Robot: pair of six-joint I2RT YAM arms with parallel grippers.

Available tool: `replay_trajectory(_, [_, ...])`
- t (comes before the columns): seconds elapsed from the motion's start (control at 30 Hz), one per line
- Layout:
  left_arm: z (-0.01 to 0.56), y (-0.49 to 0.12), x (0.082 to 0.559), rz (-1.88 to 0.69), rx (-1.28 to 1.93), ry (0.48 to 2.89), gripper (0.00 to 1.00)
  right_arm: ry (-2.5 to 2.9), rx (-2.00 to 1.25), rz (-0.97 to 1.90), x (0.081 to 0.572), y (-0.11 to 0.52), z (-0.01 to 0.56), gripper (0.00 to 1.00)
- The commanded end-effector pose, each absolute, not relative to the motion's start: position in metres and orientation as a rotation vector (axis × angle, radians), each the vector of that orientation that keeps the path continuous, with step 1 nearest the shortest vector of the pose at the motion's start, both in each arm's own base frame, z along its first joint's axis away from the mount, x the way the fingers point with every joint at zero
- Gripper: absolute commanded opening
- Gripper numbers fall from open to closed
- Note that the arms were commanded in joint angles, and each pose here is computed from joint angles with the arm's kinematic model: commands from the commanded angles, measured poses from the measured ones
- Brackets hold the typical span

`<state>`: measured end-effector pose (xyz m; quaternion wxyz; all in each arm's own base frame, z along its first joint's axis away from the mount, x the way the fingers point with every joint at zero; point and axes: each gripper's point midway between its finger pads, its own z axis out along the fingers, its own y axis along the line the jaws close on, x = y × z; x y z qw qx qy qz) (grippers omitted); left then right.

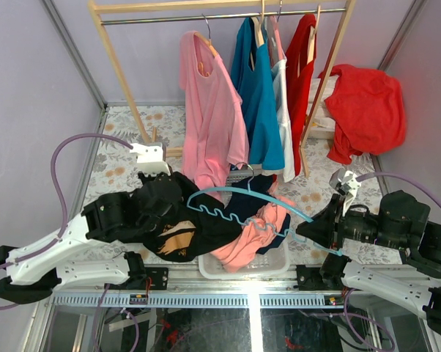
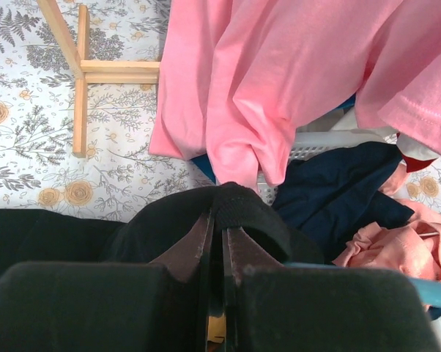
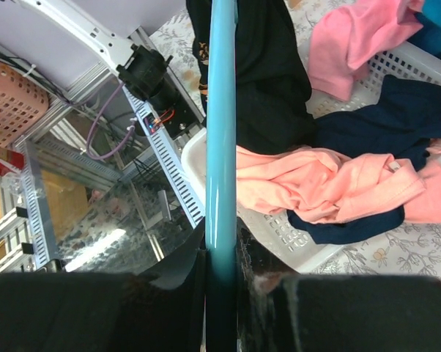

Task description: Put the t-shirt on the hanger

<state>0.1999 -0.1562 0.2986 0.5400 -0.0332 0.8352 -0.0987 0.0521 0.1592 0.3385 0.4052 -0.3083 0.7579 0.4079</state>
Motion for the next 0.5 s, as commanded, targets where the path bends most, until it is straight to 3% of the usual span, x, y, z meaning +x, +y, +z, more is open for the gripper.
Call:
replay_trajectory(0.0, [0.324, -0.163, 0.205, -0.317, -0.128, 1.927, 0.01, 1.75, -0.806, 1.154, 0.043, 0.17, 0.373, 0.0])
replay_trajectory(0.47, [0.364, -0.174, 0.205, -0.412, -0.098, 1.88, 0.0, 1.651, -0.736, 1.19, 0.068, 0.202, 0.382, 0.0])
